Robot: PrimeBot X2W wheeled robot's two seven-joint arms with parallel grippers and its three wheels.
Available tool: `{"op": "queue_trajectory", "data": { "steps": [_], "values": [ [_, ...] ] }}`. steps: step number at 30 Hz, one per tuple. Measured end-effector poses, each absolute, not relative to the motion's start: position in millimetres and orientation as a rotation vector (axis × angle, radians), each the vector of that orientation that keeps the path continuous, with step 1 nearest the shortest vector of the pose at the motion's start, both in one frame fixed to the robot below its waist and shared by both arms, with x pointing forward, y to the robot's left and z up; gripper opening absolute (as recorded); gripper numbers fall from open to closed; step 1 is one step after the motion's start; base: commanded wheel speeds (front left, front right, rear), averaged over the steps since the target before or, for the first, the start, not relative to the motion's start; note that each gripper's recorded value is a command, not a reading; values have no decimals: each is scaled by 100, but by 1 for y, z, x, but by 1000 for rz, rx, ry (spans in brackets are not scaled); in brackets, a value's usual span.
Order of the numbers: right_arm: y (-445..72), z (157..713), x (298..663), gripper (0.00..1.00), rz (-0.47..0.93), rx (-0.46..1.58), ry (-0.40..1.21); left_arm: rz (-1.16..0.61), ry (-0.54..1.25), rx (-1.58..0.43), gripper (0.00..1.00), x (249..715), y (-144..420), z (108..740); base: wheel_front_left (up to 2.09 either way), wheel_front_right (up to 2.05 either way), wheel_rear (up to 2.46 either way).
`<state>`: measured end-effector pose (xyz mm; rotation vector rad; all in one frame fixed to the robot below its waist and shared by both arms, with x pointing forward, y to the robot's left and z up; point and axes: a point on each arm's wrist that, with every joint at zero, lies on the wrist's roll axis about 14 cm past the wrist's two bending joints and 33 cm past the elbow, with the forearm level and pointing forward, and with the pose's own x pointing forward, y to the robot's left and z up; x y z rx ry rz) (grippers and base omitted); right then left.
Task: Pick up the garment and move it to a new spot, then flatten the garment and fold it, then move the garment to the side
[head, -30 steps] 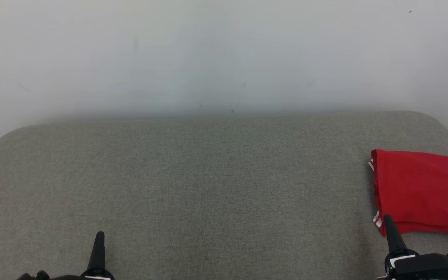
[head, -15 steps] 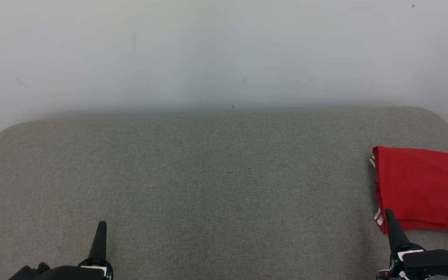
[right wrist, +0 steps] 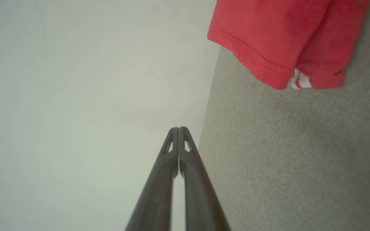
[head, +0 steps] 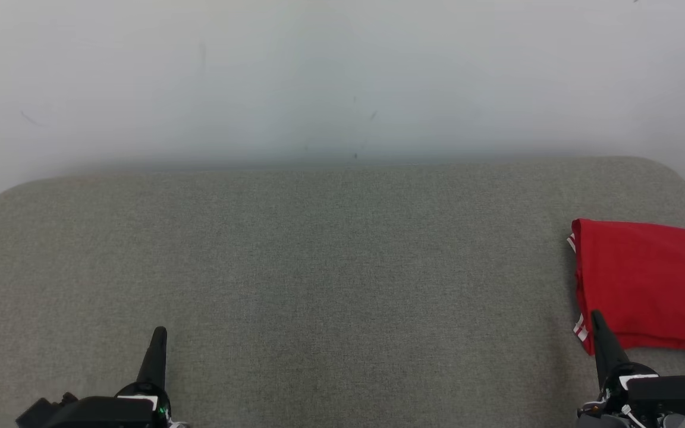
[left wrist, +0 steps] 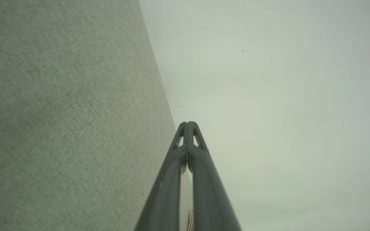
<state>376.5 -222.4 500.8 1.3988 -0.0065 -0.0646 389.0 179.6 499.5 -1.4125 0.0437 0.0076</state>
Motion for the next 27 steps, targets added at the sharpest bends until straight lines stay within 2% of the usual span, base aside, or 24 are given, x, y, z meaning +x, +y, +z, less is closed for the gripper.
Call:
{"op": "queue_trajectory", "data": {
  "steps": [27],
  "values": [
    [-226,505,386,0,-45,1573,-34,-35,45,-1574,0,405,173,509,0,0,0]
  ]
}}
